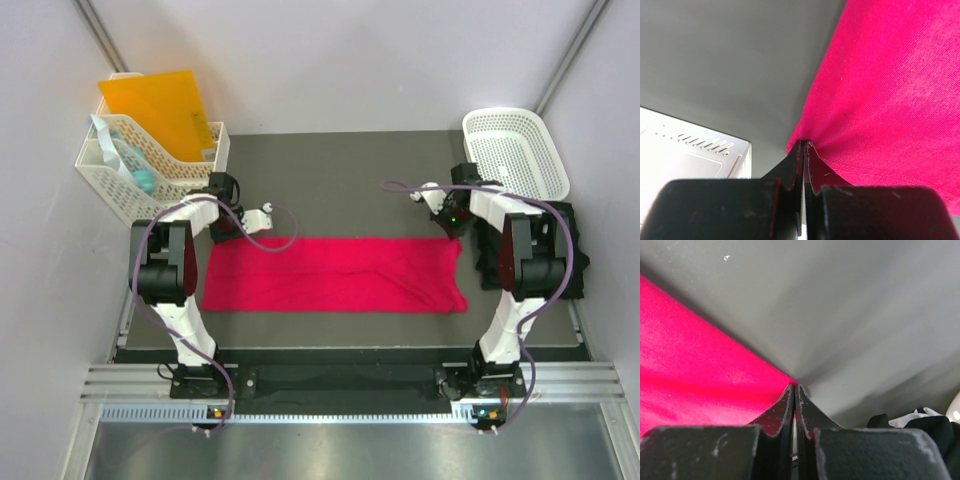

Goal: Fold and stack the t-shirts
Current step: Fold the tshirt

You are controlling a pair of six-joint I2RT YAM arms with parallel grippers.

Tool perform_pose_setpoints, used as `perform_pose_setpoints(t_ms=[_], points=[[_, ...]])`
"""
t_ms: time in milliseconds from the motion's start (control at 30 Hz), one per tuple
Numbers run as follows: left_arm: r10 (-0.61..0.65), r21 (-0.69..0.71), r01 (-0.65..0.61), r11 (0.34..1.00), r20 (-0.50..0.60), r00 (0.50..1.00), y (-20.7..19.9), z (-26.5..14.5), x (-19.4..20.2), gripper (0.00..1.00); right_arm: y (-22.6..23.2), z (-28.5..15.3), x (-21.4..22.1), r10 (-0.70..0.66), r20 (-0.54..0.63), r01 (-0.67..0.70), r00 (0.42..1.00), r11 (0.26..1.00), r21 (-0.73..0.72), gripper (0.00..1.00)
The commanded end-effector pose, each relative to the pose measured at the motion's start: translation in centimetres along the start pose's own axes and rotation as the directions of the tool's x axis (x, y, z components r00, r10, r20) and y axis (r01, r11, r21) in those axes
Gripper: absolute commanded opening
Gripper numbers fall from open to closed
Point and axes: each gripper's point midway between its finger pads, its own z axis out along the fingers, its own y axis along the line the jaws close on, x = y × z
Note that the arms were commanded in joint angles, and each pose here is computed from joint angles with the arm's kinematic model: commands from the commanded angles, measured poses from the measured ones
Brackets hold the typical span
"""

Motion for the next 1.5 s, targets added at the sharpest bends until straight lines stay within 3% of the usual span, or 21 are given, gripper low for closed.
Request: perform_pose_setpoints(t_ms=[0, 233, 400, 533, 567, 667, 733, 800, 867, 933, 1133, 1467], points=[[-0.043, 0.031, 0.047, 0.998, -0.118, 0.992, -1.5, 1.5, 3.4, 0.00, -1.5, 0.1, 3.7, 0.007, -0.115, 0.001, 0.993, 0.998, 0.071, 0.00], [-0.076, -0.023, 0.075, 0.997, -0.055, 0.996, 0.0, 0.3, 2.2, 0.00, -1.6, -1.1, 3.2, -0.005, -0.085, 0.013, 0.996, 0.996, 0.085, 0.03], [-0.095, -0.079, 0.095, 0.992, 0.001, 0.995, 1.6, -1.4, 1.1, 0.02, -2.0, -2.9, 2.0, -0.029, -0.052, 0.035, 0.998, 0.993, 0.109, 0.23], [-0.103, -0.142, 0.107, 0.984, 0.035, 0.994, 3.1, -3.7, 0.6, 0.25, -3.5, -5.6, 0.5, -0.046, -0.012, 0.047, 0.999, 0.986, 0.162, 0.34], [-0.104, -0.157, 0.109, 0.982, 0.041, 0.994, 3.4, -4.3, 0.5, 0.35, -3.4, -6.2, 0.4, -0.051, -0.014, 0.053, 0.999, 0.986, 0.159, 0.38], [-0.100, -0.194, 0.116, 0.974, 0.087, 0.991, 4.1, -6.1, -0.2, 0.48, -3.7, -8.5, -1.1, -0.059, 0.038, 0.052, 0.998, 0.985, 0.163, 0.44], [-0.098, -0.226, 0.120, 0.967, 0.107, 0.989, 4.4, -7.6, -0.5, 0.61, -3.8, -10.4, -2.6, -0.064, 0.084, 0.049, 0.994, 0.984, 0.169, 0.46], [-0.103, -0.238, 0.130, 0.963, 0.121, 0.987, 4.3, -8.6, -0.6, 0.69, -2.3, -11.9, -4.0, -0.073, 0.135, 0.060, 0.988, 0.994, 0.095, 0.49], [-0.076, -0.251, 0.112, 0.961, 0.148, 0.986, 3.9, -9.8, -1.9, 0.72, 0.5, -12.6, -4.9, -0.070, 0.184, 0.079, 0.980, 0.996, -0.042, 0.51], [-0.067, -0.267, 0.112, 0.957, 0.172, 0.983, 3.5, -11.1, -2.3, 0.72, 2.7, -13.0, -6.4, -0.062, 0.251, 0.106, 0.966, 0.981, -0.165, 0.50], [-0.021, -0.274, 0.085, 0.958, 0.227, 0.974, 1.2, -12.8, -3.2, 0.72, 7.9, -9.3, -6.1, 0.001, 0.204, 0.088, 0.979, 0.901, -0.426, 0.36], [0.022, -0.293, 0.039, 0.955, 0.203, 0.979, -1.2, -14.5, -3.2, 0.72, 10.0, -5.2, -9.0, 0.031, 0.242, 0.097, 0.970, 0.862, -0.497, 0.34]])
